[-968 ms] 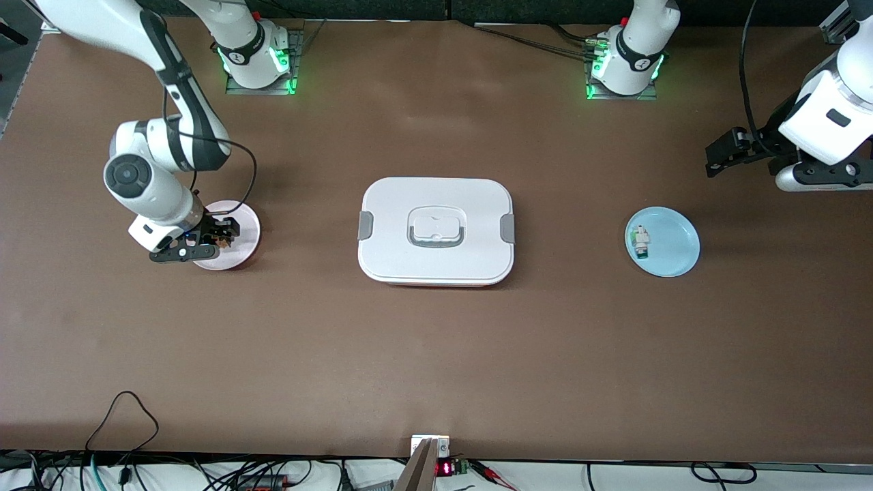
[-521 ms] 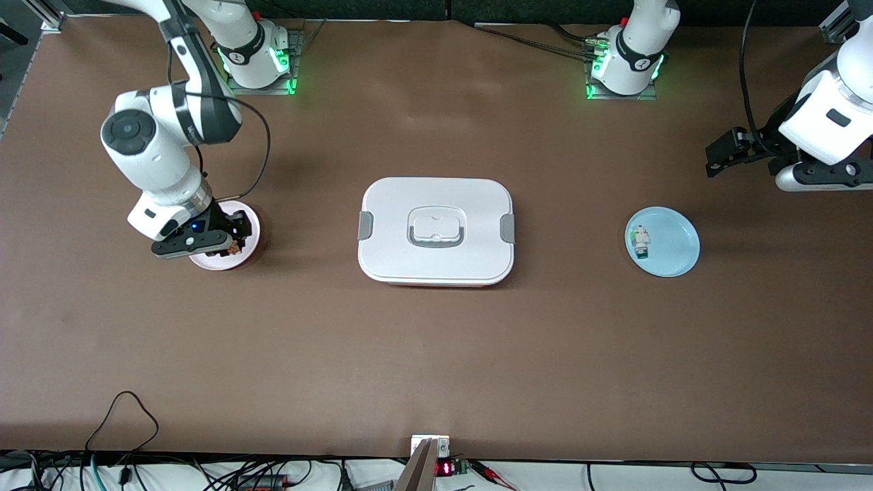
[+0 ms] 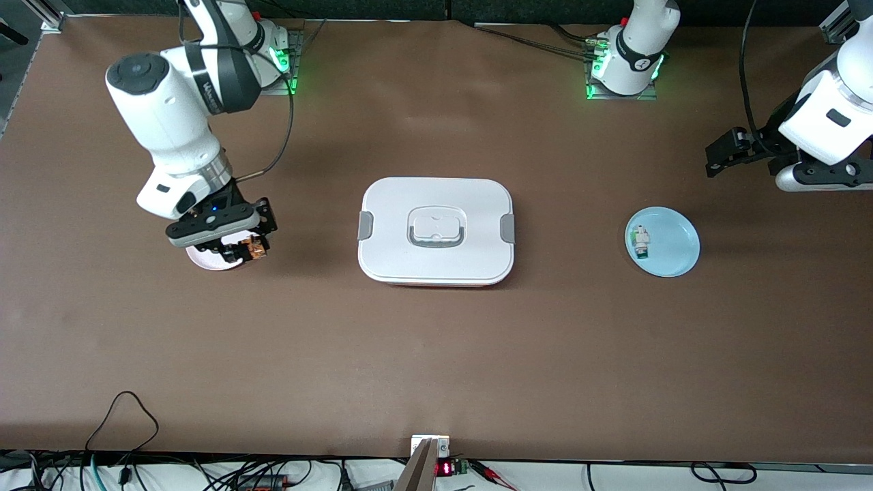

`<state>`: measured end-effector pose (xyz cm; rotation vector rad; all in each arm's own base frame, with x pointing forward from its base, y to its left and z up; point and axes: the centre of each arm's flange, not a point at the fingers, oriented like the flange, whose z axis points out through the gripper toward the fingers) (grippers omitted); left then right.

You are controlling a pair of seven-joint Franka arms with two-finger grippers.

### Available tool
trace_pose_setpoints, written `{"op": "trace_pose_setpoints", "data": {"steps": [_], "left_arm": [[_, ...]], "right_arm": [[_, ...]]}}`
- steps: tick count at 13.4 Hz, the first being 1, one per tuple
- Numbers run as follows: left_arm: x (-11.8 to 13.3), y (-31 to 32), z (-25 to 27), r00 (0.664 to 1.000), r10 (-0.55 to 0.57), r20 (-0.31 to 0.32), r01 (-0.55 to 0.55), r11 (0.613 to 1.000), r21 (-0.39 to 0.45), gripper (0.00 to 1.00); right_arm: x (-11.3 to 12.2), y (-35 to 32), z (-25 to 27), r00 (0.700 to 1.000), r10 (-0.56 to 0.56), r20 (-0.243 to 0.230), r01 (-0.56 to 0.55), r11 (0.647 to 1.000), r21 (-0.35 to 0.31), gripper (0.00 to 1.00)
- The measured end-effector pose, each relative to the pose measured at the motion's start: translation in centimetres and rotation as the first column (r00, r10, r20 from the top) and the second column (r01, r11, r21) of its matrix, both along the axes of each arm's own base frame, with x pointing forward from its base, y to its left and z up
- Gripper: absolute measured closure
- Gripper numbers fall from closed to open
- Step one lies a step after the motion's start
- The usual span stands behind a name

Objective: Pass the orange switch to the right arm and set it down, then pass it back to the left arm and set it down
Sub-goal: 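Lift the orange switch with the right gripper toward the white box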

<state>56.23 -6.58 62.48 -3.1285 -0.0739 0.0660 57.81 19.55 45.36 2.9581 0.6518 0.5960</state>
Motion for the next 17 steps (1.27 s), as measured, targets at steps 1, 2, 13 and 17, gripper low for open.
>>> {"op": "trace_pose_setpoints", "data": {"steps": [1, 2, 13, 17], "left_arm": [[0.0, 0.0, 0.0, 1.000, 0.000, 0.000, 0.000, 1.000, 0.000, 0.00], [0.0, 0.0, 0.0, 1.000, 0.000, 0.000, 0.000, 1.000, 0.000, 0.00], [0.0, -0.8, -1.9, 0.994, 0.004, -0.105, -0.021, 0.987, -0.159, 0.00], [0.5, 0.6, -4.2, 0.970, 0.021, -0.242, -0.109, 0.928, -0.356, 0.00]], "right_arm": [[0.1, 0.5, 0.6, 1.000, 0.028, 0.011, -0.028, 1.000, -0.004, 0.28], [0.1, 0.9, 1.0, 0.998, 0.061, 0.020, -0.061, 0.998, -0.012, 0.28], [2.9, -1.6, 0.6, 0.847, 0.504, 0.170, -0.531, 0.818, 0.219, 0.28], [3.1, -1.8, -0.8, 0.758, 0.575, 0.306, -0.649, 0.709, 0.277, 0.28]]}}
